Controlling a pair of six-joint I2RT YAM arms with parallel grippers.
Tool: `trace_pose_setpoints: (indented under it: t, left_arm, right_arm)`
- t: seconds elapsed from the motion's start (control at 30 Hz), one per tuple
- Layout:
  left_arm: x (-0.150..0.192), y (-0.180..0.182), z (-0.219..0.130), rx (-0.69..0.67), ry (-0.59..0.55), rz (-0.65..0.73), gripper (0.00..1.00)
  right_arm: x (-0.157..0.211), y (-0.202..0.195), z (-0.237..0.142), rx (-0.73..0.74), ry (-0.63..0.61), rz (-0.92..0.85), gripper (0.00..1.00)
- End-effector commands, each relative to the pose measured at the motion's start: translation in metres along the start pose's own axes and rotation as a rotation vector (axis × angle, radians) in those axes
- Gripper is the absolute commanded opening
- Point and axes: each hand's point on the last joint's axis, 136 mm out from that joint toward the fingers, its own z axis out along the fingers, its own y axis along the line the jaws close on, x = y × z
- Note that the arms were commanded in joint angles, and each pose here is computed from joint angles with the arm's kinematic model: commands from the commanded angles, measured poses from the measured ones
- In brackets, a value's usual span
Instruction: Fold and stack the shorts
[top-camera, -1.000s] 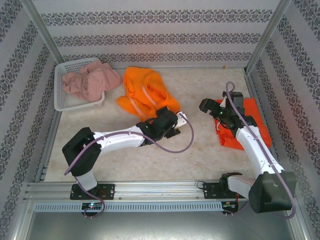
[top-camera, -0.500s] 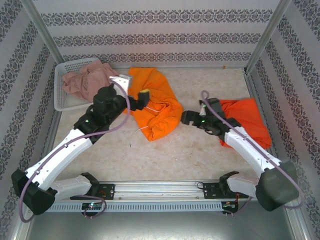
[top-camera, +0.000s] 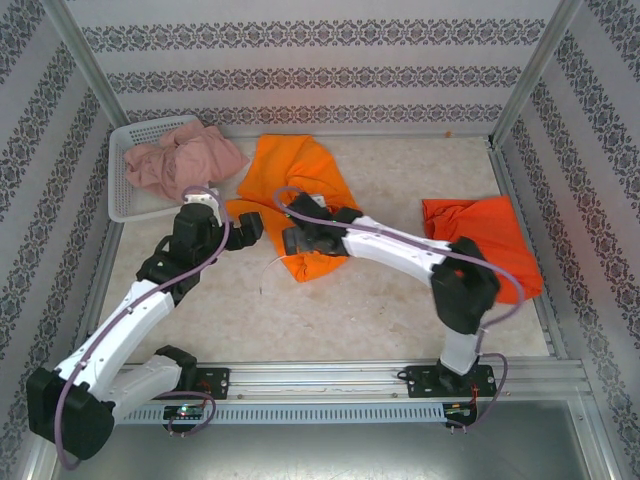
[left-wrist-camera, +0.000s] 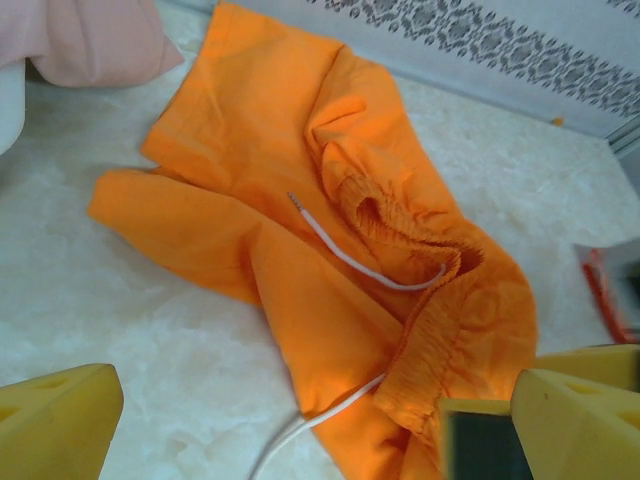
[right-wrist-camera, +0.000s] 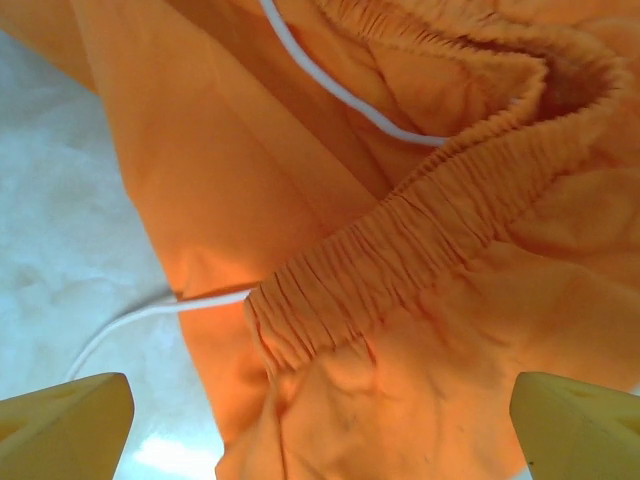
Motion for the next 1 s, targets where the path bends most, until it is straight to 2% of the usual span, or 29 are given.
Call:
trace_pose_setpoints:
  t: [0.0,0.13,0.27,0.37,0.47,0.53,0.6,0.77,0.87,0.97]
  left_arm:
    - [0.003,0.005,-0.004,0.002,0.001,-0.039,1.00]
    - [0.006,0.011,-0.005,-0.004,0.002,-0.050,1.00]
    - [0.010,0.016,-0.004,-0.008,0.009,-0.059,1.00]
    - [0.012,0.019,-0.003,-0.014,0.010,-0.066,1.00]
    - [0.013,0.023,-0.004,-0.022,0.006,-0.078,1.00]
    - [0.012,0.025,-0.003,-0.025,0.001,-0.092,1.00]
    - [0.010,0.025,-0.003,-0.022,-0.003,-0.102,1.00]
    - [0.008,0.027,-0.004,-0.019,-0.009,-0.122,1.00]
    - [0.009,0.027,-0.001,-0.012,-0.010,-0.141,1.00]
    - [0.017,0.030,0.004,-0.012,0.000,-0.179,1.00]
  right_arm:
    - [0.019,-0.005,0.015,0.145,0.078,-0.111,0.93]
    - [0.033,0.002,0.029,0.180,0.117,-0.172,0.84]
    - [0.038,-0.012,0.041,0.283,0.146,-0.229,0.67]
    - [0.034,-0.017,0.043,0.319,0.137,-0.255,0.47]
    - [0.021,-0.013,0.031,0.284,0.094,-0.238,0.27]
    - [0.004,-0.016,0.012,0.257,0.034,-0.217,0.10]
    - [-0.010,-0.025,-0.011,0.235,-0.025,-0.183,0.01]
    - [-0.027,-0.061,-0.071,0.092,-0.170,-0.073,0.01]
    - [-0.017,-0.091,-0.092,-0.036,-0.227,0.074,0.04]
    - [0.006,-0.128,-0.093,-0.141,-0.290,0.283,0.05]
